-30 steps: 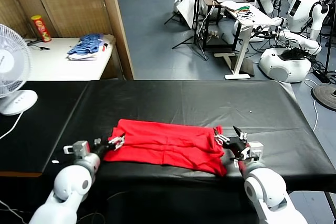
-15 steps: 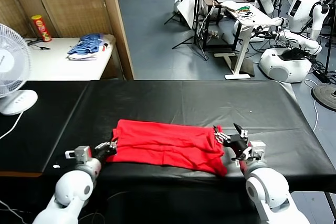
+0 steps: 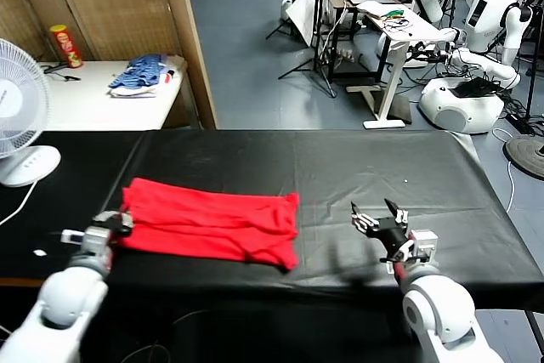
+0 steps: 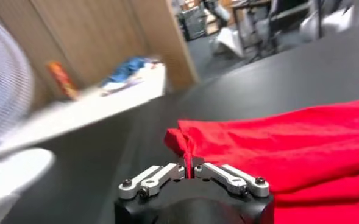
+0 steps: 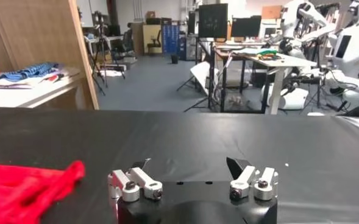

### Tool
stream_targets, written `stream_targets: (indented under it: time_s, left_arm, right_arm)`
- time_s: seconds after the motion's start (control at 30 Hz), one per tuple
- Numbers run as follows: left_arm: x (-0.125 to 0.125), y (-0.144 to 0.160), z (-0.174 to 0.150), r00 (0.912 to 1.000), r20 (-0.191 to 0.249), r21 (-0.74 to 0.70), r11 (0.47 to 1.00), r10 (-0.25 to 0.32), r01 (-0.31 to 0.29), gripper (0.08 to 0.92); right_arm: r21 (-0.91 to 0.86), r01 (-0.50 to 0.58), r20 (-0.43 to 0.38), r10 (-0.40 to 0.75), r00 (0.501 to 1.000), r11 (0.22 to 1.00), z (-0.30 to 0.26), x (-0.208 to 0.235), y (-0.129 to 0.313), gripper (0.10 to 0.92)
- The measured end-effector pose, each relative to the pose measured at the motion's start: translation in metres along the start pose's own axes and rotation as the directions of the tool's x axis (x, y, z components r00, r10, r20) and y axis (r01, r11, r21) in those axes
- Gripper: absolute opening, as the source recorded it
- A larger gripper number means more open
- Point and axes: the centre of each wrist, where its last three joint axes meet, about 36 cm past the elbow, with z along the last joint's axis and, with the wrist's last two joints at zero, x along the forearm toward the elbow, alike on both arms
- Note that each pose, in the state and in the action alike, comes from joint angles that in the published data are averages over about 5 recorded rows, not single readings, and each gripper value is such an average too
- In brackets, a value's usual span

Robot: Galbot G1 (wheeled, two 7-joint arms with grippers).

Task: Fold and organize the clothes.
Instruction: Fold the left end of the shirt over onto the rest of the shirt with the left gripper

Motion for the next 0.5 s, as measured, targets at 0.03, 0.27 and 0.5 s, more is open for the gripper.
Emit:
stream_targets:
  time_s: [0.03, 0.27, 0.5]
  left_arm:
    - [0.004, -0.003, -0.004, 0.9999, 0.003, 0.012, 1.0, 0.01, -0.01, 0.158]
    - [0.036, -0.055, -0.05, 0.9822, 0.037, 0.254, 0.949, 0.184, -0.188, 0.158]
    - [0.05, -0.113, -0.079, 0.9246, 0.111, 0.429, 0.821, 0.364, -0.375, 0.158]
  right_arm:
    - [0.001, -0.001, 0.0, 0.001, 1.0, 1.0, 0.0, 0.001, 0.001, 0.798]
    - [-0.003, -0.009, -0.005, 0.009, 1.0, 1.0, 0.005, 0.008, 0.005, 0.798]
    - [-0.005, -0.014, -0.013, 0.014, 1.0, 1.0, 0.008, 0.013, 0.007, 0.798]
